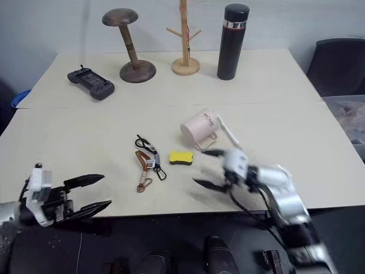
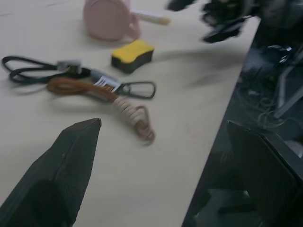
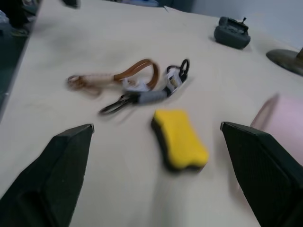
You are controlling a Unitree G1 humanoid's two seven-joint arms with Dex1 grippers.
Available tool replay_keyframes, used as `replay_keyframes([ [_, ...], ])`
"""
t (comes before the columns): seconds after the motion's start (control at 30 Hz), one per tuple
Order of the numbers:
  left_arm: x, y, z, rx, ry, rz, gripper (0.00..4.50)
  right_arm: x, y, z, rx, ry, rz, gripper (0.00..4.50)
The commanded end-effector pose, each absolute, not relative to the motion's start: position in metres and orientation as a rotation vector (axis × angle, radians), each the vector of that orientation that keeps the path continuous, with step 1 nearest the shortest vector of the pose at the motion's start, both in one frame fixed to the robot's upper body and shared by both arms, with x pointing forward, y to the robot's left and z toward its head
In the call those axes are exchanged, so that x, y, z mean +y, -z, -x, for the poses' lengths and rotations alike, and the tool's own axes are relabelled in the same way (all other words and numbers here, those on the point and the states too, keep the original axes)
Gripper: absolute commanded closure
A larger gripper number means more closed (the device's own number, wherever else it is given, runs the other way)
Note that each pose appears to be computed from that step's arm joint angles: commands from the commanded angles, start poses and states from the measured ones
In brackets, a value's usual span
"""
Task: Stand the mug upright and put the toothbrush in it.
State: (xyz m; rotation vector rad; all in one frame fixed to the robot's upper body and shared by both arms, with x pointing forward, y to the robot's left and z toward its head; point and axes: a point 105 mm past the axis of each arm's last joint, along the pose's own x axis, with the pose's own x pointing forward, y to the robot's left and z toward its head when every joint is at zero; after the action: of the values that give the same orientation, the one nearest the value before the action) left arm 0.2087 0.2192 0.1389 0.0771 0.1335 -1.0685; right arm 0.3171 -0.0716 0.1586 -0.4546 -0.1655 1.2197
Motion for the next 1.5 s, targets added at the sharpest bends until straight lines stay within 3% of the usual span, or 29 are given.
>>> replay_keyframes([
  [0.03, 0.207, -0.144, -0.209, 0.113, 1.13, -0.07, 0.0, -0.054, -0.137, -0.336, 0.007, -1.192, 0.495, 0.02],
  [0.13, 0.201, -0.145, -0.213, 0.094, 1.141, -0.074, 0.0, -0.045, -0.119, -0.342, 0.139, -1.21, 0.515, 0.02],
  [0.23, 0.196, -0.145, -0.212, 0.082, 1.143, -0.071, 0.0, -0.042, -0.115, -0.342, 0.196, -1.211, 0.477, 0.61],
  [0.37, 0.196, -0.141, -0.209, 0.089, 1.141, -0.077, 0.0, -0.041, -0.116, -0.337, 0.212, -1.232, 0.442, 2.03],
  [0.5, 0.198, -0.139, -0.207, 0.084, 1.13, -0.081, 0.0, -0.055, -0.146, -0.31, 0.042, -1.341, 0.309, 3.06],
  [0.6, 0.202, -0.138, -0.207, 0.07, 1.102, -0.076, 0.0, -0.093, -0.173, -0.3, -0.129, -1.276, 0.227, 3.11],
  [0.7, 0.209, -0.136, -0.206, 0.057, 1.064, -0.074, 0.0, -0.166, -0.183, -0.298, -0.116, -1.068, 0.161, 3.11],
  [0.9, 0.212, -0.137, -0.208, 0.043, 1.079, -0.065, 0.0, -0.302, -0.159, -0.307, 0.034, -0.634, 0.351, 3.11],
  [1.0, 0.209, -0.138, -0.215, 0.036, 1.09, -0.069, 0.0, -0.337, -0.138, -0.316, 0.107, -0.492, 0.24, 3.11],
  [1.13, 0.218, -0.141, -0.224, 0.079, 1.055, -0.041, 0.0, -0.342, -0.12, -0.32, 0.166, -0.521, 0.34, 1.86],
  [1.33, 0.255, -0.139, -0.219, 0.122, 0.904, -0.059, 0.0, -0.327, -0.143, -0.305, 0.037, -0.649, 0.42, 0.02],
  [1.5, 0.306, -0.131, -0.21, 0.184, 0.706, -0.169, 0.0, -0.258, -0.18, -0.266, -0.241, -0.93, 0.448, 0.02],
])
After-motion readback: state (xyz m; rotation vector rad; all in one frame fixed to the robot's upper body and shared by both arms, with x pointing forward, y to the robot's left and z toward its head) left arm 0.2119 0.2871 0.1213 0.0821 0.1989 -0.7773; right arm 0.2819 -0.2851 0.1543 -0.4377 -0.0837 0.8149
